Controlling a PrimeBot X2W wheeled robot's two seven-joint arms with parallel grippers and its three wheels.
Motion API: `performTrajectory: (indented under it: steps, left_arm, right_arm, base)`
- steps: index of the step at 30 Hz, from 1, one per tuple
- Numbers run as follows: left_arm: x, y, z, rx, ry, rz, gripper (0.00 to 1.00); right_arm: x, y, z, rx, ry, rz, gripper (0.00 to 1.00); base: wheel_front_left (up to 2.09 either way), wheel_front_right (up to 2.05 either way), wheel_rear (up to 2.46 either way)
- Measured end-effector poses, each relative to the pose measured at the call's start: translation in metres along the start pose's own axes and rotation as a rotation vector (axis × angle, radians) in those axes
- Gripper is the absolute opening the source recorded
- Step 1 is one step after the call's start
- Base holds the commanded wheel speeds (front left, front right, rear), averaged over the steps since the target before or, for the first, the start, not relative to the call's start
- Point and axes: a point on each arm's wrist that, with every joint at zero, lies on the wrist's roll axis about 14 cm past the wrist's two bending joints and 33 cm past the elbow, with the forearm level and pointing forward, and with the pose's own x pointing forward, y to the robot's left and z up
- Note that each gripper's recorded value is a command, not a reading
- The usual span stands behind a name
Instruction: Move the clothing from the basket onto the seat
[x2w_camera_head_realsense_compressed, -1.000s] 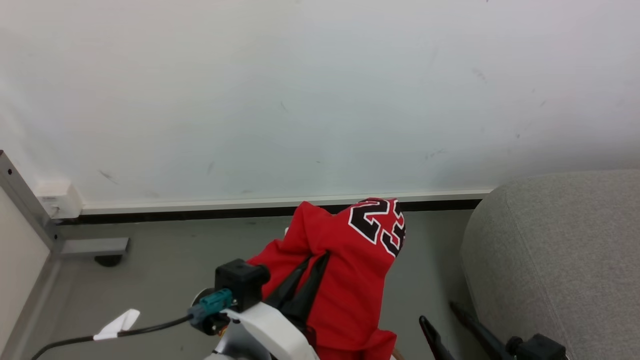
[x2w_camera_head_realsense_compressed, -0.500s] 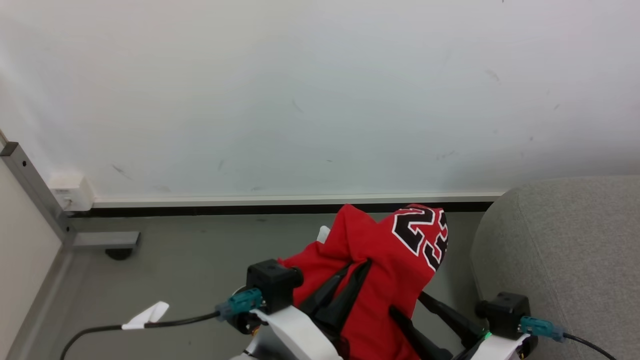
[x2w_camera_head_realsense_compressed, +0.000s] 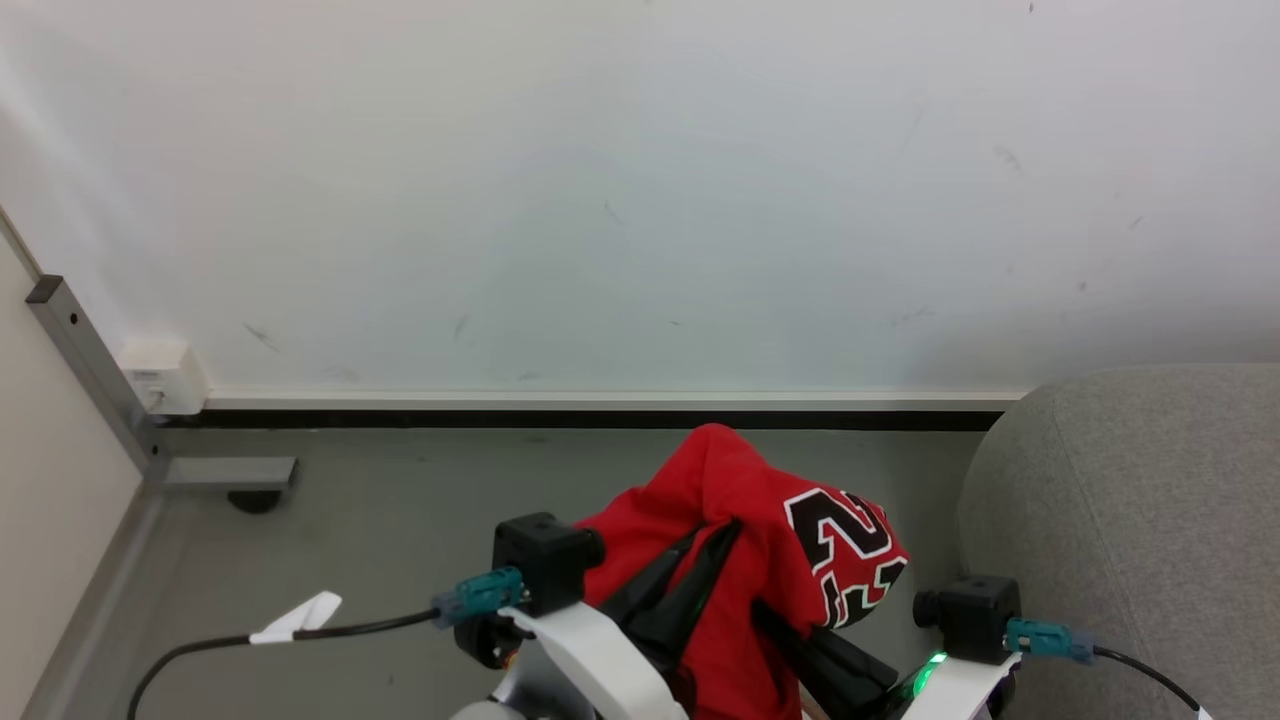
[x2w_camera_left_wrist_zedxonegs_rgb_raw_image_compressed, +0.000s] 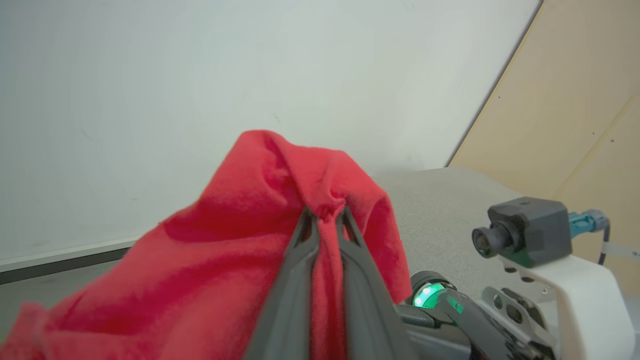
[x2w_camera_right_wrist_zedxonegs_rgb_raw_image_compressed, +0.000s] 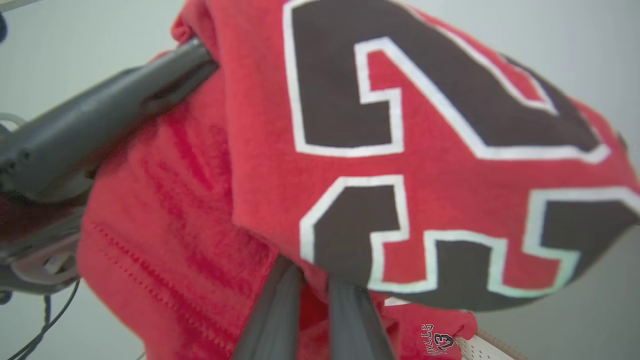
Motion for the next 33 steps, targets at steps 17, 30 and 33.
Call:
performTrajectory:
  steps: [17, 30, 33]
  left_arm:
    - [0.001, 0.003, -0.015, 0.025, 0.041, 0.008, 1.00]
    - [-0.001, 0.003, -0.023, 0.047, 0.060, 0.006, 1.00]
    - [0.000, 0.002, -0.024, 0.047, 0.059, 0.003, 1.00]
  right_arm:
    - [-0.012, -0.017, 0.027, -0.037, -0.071, -0.051, 0.00]
    - [-0.026, -0.033, 0.052, -0.080, -0.145, -0.102, 0.00]
    - [-0.030, -0.036, 0.053, -0.087, -0.147, -0.114, 0.00]
  base:
    - [0.00, 0.00, 0.00]
    - [0.00, 0.00, 0.00]
    - [0.00, 0.00, 0.00]
